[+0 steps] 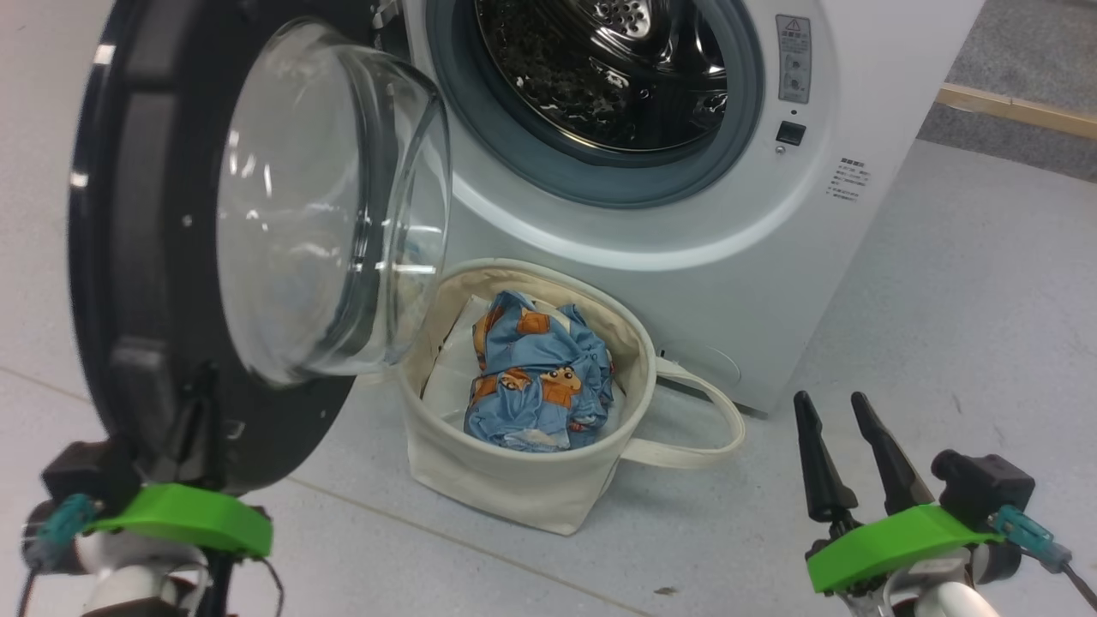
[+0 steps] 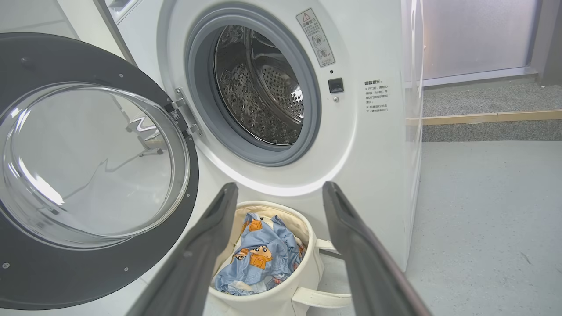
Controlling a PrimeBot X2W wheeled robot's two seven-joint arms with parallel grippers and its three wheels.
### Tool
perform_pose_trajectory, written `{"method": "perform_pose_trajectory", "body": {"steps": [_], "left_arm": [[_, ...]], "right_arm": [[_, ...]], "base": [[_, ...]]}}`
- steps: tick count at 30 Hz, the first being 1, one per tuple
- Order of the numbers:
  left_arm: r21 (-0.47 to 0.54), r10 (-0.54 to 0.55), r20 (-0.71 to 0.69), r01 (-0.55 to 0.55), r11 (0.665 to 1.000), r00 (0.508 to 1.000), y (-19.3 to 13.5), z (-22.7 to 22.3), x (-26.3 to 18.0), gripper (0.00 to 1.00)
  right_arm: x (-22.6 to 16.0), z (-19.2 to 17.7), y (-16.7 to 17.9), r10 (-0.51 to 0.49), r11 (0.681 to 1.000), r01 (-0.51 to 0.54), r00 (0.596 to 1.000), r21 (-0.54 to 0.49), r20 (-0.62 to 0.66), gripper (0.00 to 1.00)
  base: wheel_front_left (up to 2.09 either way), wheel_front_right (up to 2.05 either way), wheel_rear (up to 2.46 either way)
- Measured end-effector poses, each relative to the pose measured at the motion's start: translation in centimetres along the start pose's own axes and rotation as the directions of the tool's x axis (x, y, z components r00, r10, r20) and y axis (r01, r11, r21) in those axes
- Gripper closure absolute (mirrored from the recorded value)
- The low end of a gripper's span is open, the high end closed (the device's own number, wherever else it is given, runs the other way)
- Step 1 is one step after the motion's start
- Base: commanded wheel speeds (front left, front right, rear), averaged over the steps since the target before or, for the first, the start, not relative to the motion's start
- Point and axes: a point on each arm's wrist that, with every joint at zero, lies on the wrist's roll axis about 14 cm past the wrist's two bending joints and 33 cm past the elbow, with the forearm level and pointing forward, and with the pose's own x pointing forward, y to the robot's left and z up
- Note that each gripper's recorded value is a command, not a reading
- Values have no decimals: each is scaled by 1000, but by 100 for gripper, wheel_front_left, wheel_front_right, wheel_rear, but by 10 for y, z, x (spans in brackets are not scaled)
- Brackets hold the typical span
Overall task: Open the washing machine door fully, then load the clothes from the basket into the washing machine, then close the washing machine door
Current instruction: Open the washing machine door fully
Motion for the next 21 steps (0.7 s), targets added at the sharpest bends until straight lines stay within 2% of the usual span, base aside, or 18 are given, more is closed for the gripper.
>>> {"method": "perform_pose_trajectory", "body": {"steps": [8,17,21], "left_arm": [[66,95,-30,-93,993,995,53,-2,3,100],[73,207,-11,-206,976,978,104,16,19,100],[67,228,-10,-227,971,974,116,20,25,100]], "right_arm": [[-4,8,-6,-21,1000,21,1000,-13,19,0],[-12,15,-16,-53,998,54,998,-24,38,0],[-14,16,-19,-62,998,63,997,-27,39,0]], "base": [[0,0,0],[0,0,0],[0,0,0]]}}
